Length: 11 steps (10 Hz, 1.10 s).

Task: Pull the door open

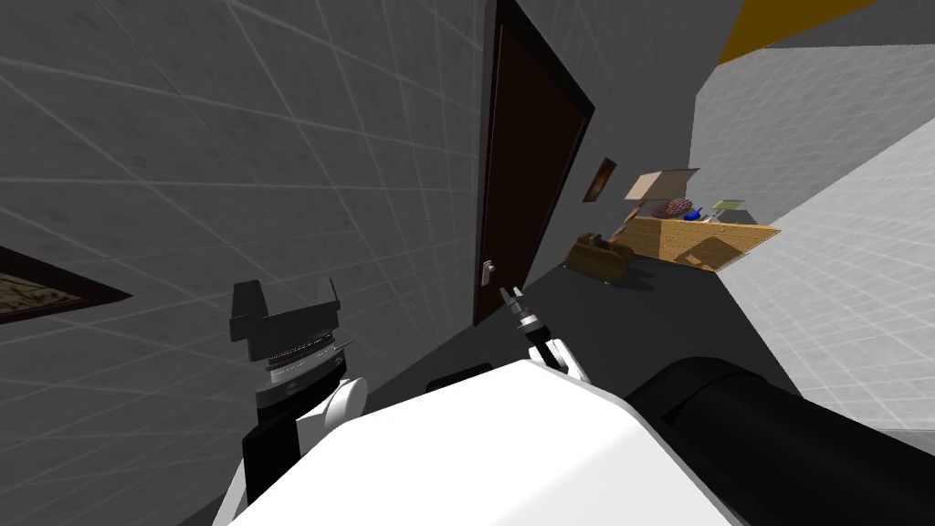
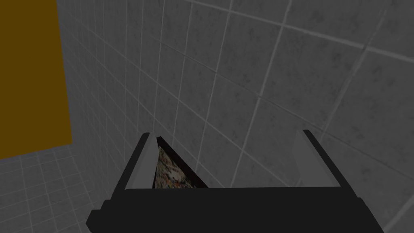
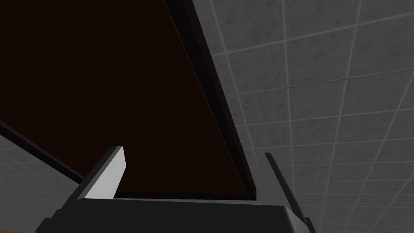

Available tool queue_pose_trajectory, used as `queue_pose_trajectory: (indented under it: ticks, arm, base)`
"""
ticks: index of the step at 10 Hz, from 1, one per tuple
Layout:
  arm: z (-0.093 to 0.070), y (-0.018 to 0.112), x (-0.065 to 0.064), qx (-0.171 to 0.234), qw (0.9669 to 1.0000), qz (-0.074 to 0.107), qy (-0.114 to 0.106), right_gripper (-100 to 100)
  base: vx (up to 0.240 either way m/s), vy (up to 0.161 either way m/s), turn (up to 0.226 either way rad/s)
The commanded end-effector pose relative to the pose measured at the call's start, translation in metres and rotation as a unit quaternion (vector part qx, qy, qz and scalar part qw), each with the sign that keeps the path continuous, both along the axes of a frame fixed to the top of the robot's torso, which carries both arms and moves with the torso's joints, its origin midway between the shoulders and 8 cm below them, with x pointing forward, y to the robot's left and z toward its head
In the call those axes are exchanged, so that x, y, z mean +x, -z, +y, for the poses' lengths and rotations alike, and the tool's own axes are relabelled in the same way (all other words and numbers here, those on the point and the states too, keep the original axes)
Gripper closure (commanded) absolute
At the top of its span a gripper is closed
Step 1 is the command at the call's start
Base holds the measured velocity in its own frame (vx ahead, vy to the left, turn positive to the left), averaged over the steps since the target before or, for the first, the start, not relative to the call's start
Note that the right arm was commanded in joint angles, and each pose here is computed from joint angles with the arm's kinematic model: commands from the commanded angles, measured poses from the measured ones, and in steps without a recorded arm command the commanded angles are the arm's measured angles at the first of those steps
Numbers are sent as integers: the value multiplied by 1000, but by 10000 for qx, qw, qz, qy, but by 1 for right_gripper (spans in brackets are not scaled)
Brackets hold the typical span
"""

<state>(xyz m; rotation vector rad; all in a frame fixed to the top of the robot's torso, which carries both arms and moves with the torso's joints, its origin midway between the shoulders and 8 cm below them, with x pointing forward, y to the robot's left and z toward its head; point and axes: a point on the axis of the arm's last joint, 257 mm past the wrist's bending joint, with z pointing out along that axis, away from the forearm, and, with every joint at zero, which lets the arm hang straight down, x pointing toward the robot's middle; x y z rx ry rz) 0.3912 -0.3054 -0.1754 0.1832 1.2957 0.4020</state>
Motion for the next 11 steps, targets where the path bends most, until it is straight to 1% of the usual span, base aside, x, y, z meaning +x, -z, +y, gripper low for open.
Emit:
queue_pose_trajectory:
  ticks: [1, 2, 3, 5, 9, 11]
  arm:
    - [-6, 13, 1, -297, 9994, 142, 114, -100]
    - [-9, 22, 0, -486, 9984, 239, 187, -100]
    - [-11, 27, 0, -579, 9977, 289, 221, -100]
    - [-17, 46, -1, -921, 9940, 481, 347, -100]
    - [-25, 80, -6, -1455, 9844, 830, 539, -100]
    - [-26, 94, -8, -1635, 9799, 972, 604, -100]
  base:
    - [76, -148, 283]
    - [96, -179, 316]
    - [85, -149, 187]
    - [48, -153, 259]
    - [75, -198, 229]
    - [61, -159, 194]
